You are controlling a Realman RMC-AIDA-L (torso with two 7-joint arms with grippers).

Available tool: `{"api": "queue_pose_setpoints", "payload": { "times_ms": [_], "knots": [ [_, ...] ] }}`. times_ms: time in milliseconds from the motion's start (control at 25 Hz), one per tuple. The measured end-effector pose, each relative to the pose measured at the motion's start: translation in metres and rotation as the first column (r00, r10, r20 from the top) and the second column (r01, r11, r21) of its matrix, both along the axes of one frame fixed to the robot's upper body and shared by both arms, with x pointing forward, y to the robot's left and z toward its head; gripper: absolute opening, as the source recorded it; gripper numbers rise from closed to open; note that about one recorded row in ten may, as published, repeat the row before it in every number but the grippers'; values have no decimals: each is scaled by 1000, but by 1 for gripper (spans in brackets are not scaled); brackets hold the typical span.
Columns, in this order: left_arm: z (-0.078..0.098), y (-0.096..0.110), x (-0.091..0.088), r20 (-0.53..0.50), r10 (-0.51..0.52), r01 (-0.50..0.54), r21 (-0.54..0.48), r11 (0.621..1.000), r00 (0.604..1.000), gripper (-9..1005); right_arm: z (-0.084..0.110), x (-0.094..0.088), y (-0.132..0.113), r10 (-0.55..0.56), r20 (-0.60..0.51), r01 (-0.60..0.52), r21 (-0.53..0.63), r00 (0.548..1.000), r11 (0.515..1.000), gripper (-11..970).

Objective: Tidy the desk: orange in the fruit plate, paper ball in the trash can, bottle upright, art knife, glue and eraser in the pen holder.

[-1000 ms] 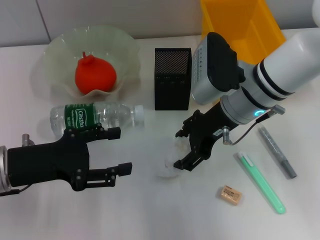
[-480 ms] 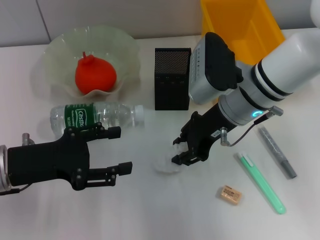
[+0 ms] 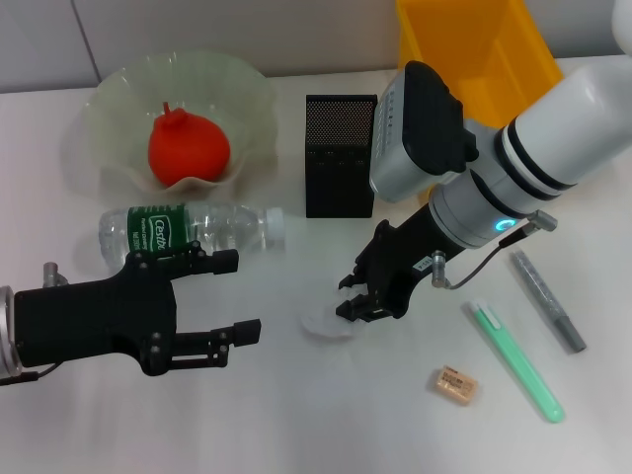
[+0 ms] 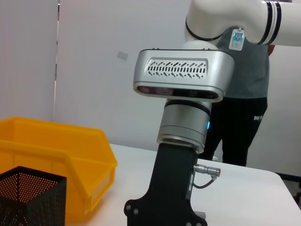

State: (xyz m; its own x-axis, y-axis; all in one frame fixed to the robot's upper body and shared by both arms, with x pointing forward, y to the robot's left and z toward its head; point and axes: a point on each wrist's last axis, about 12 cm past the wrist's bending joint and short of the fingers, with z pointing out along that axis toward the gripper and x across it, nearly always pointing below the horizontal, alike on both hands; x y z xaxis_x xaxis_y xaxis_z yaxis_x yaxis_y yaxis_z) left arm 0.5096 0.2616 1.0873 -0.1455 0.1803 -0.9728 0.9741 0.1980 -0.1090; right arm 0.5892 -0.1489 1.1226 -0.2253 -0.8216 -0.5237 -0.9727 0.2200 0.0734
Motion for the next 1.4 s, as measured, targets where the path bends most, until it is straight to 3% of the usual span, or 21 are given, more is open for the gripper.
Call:
{"api": "queue_pose_setpoints", "payload": {
  "times_ms": [720,1120,1400],
  "knots": [
    [0,1,0,1,2,-2,2,1000,1000,815,1,1,-5,-52,0,52,15,999,999,213],
    [1,3,0,3,9,-9,-5,1000,1000,814,26,-5,-26,-124,71,118,77,990,990,209],
    [1,3,0,10,12,-12,-5,1000,1000,815,50,-10,-61,-227,122,208,155,966,966,205]
  ]
}}
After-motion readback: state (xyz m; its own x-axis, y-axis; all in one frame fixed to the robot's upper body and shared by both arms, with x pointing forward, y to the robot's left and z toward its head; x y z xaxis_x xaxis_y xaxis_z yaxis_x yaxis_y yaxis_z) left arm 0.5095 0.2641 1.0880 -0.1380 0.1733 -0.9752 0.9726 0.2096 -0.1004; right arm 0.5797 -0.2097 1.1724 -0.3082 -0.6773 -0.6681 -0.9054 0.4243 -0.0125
